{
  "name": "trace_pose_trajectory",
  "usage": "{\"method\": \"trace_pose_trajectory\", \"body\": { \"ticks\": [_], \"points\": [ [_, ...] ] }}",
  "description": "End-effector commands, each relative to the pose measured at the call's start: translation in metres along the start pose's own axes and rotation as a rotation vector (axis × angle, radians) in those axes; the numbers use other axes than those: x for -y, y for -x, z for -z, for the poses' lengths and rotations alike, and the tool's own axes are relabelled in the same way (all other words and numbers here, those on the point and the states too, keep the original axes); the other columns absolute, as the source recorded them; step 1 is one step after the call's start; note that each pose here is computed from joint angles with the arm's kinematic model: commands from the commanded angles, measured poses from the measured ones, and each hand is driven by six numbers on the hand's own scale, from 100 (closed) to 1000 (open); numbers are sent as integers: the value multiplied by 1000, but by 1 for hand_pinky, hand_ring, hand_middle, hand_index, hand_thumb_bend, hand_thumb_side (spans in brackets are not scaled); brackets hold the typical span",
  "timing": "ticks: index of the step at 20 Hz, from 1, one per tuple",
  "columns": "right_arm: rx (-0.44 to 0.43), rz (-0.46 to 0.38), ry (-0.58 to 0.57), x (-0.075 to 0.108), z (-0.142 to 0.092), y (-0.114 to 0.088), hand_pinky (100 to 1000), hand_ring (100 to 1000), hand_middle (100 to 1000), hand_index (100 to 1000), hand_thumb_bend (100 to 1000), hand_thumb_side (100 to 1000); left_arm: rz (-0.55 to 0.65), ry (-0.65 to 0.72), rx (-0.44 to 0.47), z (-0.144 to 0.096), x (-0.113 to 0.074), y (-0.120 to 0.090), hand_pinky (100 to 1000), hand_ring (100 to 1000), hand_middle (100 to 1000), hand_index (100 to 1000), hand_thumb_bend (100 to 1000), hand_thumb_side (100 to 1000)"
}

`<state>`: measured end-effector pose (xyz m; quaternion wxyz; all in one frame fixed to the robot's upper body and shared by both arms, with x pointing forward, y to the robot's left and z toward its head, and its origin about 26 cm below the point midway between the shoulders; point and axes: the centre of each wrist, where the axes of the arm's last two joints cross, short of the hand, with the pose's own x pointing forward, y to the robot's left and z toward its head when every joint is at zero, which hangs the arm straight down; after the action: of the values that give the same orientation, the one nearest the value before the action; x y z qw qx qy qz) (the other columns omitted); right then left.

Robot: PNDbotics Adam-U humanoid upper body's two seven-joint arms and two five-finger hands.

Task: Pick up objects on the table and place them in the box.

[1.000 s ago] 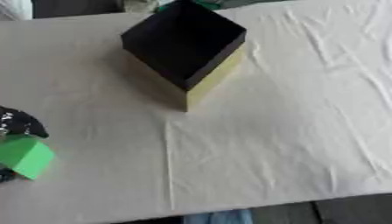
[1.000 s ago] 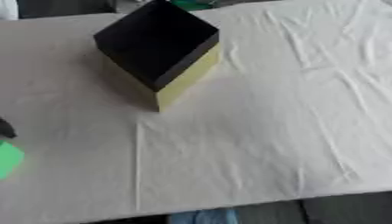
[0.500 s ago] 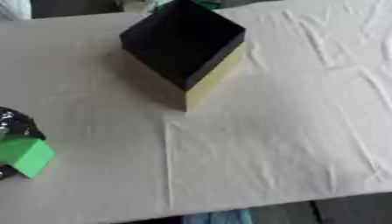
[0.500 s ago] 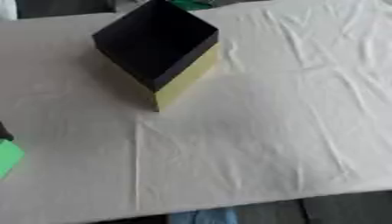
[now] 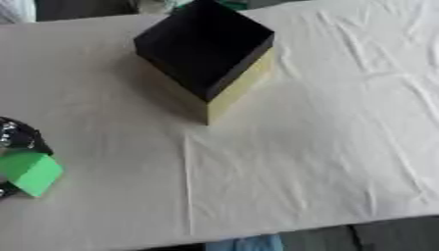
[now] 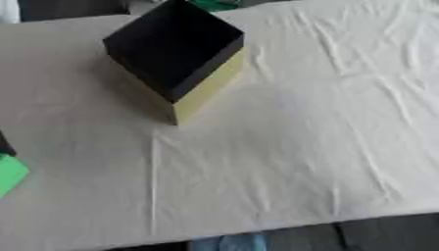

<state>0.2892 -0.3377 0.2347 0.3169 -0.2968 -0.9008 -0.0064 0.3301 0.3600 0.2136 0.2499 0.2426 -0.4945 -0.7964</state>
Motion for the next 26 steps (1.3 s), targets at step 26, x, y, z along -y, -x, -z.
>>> {"method": "trace_pose_trajectory", "body": {
  "ticks": [26],
  "points": [
    [26, 33, -31, -3, 7, -9, 667, 725, 677, 786, 100, 1000, 103, -393, 117, 96, -205, 15, 494, 670, 591, 742, 100, 110]
  ]
}}
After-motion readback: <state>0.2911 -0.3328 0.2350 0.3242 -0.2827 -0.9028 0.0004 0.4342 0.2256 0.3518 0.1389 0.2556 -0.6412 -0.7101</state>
